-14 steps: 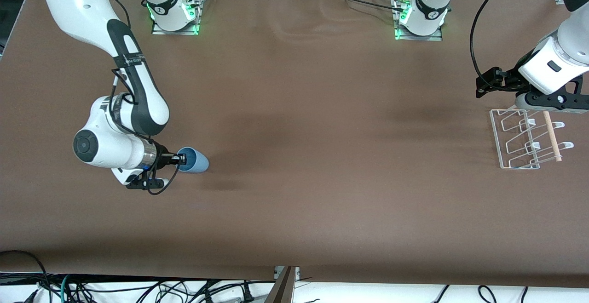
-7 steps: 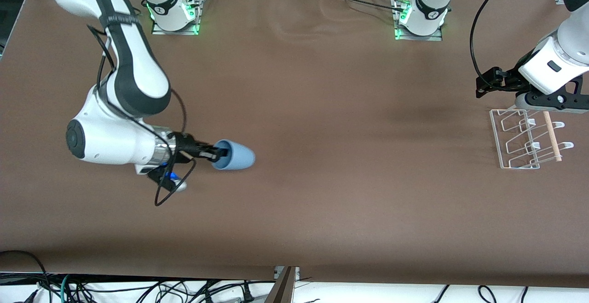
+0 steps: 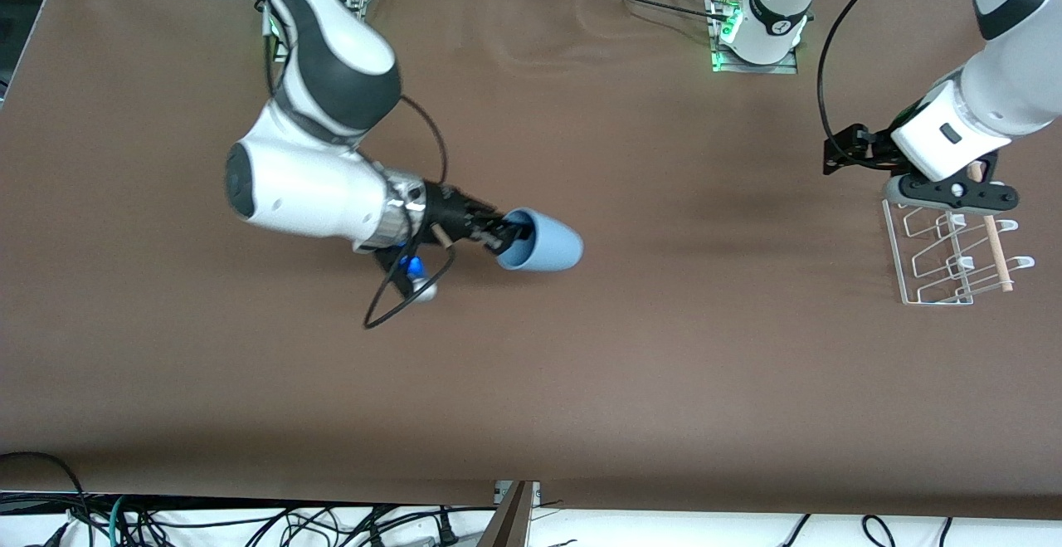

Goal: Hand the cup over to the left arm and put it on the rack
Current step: 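Lift the blue cup with the right gripper while the left gripper approaches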

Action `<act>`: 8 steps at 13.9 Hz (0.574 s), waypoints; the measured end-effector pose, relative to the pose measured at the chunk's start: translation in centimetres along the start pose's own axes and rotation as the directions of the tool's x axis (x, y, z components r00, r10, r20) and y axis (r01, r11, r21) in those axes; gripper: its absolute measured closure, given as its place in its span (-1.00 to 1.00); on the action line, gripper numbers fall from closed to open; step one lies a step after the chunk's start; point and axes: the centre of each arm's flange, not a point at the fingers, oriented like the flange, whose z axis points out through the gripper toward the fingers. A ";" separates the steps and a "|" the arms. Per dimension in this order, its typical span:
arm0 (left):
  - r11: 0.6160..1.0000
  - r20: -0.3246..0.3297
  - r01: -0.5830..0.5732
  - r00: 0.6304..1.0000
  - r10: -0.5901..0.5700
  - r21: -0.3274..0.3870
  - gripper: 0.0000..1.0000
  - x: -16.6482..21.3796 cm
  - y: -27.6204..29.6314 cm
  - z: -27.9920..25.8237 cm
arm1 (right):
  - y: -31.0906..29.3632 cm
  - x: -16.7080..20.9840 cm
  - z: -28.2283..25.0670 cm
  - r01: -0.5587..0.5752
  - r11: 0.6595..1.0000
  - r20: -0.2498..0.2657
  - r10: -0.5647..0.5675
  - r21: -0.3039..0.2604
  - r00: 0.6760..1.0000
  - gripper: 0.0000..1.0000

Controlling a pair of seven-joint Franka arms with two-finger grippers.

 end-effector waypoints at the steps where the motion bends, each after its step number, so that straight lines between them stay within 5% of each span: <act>1: 0.999 0.007 -0.038 0.999 0.039 -0.022 -1.00 0.1 0.8 0.3 | -0.3 -1.1 0.7 -0.012 1.000 0.009 0.012 -0.001 1.000 0.90; 4: 0.963 0.010 -0.249 0.968 0.251 -0.106 -1.00 0.5 3.4 1.5 | -0.9 -2.3 0.9 -0.046 0.999 0.018 0.046 0.012 0.999 0.90; 8: 0.824 -0.111 -0.486 0.872 0.476 -0.289 -1.00 0.6 5.9 1.3 | -1.8 -3.7 0.5 -0.072 0.996 0.050 0.069 0.051 0.996 0.90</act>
